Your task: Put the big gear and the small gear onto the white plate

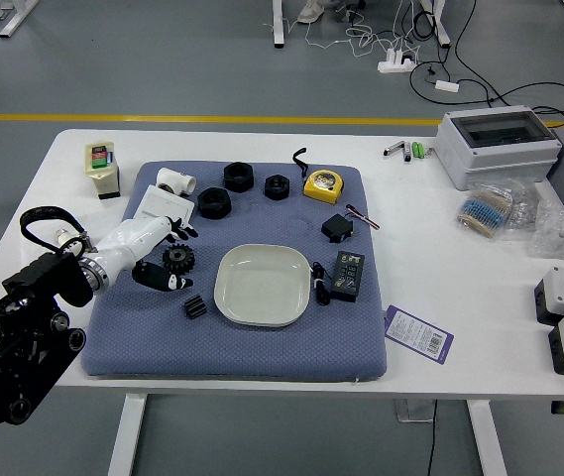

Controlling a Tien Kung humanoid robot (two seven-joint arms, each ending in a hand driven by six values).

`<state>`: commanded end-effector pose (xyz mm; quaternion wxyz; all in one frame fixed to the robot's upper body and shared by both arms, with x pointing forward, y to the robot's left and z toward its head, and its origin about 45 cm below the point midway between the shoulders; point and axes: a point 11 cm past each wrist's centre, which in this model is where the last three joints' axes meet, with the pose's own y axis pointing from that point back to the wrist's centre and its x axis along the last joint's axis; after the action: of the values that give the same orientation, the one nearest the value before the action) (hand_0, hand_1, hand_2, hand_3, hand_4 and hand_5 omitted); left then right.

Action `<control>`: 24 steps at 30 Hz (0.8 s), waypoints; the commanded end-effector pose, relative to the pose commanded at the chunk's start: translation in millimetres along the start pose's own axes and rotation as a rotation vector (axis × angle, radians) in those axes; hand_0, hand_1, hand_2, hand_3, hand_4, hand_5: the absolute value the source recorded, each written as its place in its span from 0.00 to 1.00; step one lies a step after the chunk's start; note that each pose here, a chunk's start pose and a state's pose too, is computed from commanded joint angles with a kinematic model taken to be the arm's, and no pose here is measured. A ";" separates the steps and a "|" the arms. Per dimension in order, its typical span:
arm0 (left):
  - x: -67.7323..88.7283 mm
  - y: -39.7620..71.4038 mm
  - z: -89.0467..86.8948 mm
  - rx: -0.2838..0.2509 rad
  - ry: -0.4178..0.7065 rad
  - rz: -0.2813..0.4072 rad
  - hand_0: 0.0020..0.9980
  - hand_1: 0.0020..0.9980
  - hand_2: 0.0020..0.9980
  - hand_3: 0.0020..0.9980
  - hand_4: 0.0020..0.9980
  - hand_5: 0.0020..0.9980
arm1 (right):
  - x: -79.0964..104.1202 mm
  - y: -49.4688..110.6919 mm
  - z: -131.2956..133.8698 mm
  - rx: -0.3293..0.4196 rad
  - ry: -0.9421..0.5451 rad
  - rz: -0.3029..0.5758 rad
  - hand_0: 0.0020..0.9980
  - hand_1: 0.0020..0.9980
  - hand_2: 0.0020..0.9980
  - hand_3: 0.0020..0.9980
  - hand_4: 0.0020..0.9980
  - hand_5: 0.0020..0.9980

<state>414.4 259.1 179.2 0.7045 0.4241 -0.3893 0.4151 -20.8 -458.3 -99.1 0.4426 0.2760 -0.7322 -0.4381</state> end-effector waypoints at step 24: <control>2.0 -15.9 -7.7 0.036 -0.045 -0.019 0.62 0.68 0.72 0.66 0.85 0.17 | -2.9 -0.1 -8.3 0.012 -0.007 -0.005 0.63 0.64 0.74 0.55 0.75 0.70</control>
<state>431.2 262.0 174.1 0.6917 0.4497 -0.3936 0.4056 -12.1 -459.4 -98.5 0.4371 0.2791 -0.7356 -0.4358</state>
